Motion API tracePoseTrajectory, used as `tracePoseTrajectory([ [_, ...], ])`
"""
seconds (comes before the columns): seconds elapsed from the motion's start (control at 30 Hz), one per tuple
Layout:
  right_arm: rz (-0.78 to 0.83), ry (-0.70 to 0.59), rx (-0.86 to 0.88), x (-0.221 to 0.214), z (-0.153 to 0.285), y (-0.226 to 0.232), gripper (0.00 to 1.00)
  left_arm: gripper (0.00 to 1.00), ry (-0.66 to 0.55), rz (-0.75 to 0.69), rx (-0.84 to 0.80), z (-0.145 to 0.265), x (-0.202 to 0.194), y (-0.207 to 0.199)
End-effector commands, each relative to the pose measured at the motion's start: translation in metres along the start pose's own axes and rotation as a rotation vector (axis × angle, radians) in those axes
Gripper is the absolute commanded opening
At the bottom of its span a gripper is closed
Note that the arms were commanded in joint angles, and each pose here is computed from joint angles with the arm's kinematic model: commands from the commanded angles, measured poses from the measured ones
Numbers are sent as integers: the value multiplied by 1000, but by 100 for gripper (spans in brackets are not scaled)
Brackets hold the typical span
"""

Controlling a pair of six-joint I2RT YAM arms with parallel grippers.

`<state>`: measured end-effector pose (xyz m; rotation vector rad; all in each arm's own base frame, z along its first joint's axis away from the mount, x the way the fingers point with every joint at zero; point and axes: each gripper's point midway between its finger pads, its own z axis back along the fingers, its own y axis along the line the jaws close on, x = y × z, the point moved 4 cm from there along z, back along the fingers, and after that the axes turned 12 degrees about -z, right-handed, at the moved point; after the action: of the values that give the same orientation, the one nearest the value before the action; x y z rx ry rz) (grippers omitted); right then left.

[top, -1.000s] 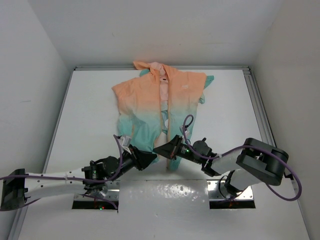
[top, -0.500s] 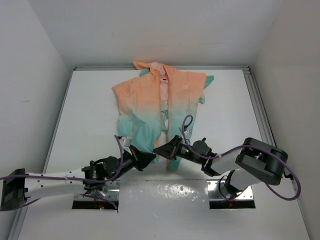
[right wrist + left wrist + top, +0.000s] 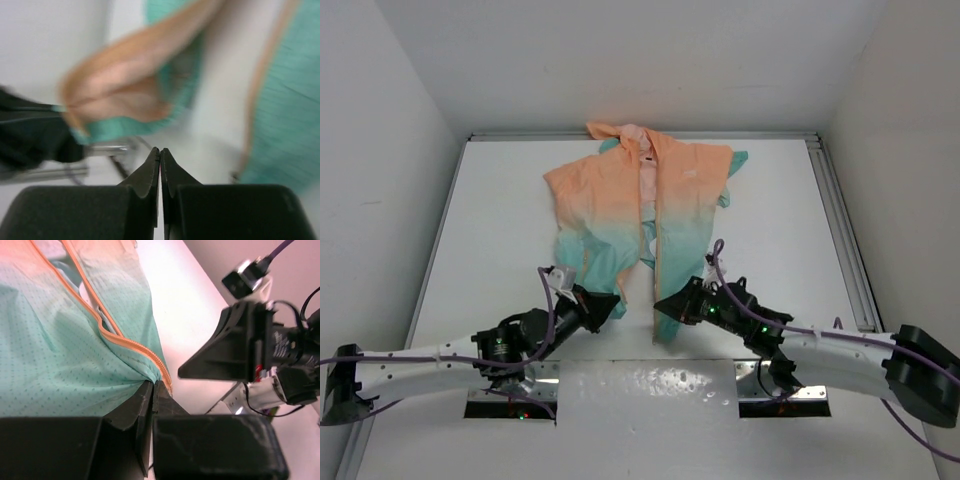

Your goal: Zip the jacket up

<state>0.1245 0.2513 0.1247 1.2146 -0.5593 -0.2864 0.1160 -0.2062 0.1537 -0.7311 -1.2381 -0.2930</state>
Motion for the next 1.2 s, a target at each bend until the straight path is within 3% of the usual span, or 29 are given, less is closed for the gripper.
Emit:
tracePoseTrajectory([
  [0.0, 142, 15, -317, -3, 11, -54, 0, 0, -54, -56, 15, -2, 25, -6],
  [0.23, 346, 48, -539, -25, 23, -69, 0, 0, -52, -137, 28, -6, 26, -5],
  [0.27, 354, 46, -537, -26, 19, -63, 2, 0, -46, -141, 28, -6, 24, -4],
  [0.4, 391, 72, -580, -36, 11, -67, 28, 0, -41, -129, 33, -5, 19, 0],
  [0.53, 409, 81, -592, -39, 4, -64, 39, 0, -30, -122, 47, -2, 13, 5],
  [1.17, 445, 33, -804, -36, 3, -95, 36, 0, -36, -89, 36, 0, 7, 7],
])
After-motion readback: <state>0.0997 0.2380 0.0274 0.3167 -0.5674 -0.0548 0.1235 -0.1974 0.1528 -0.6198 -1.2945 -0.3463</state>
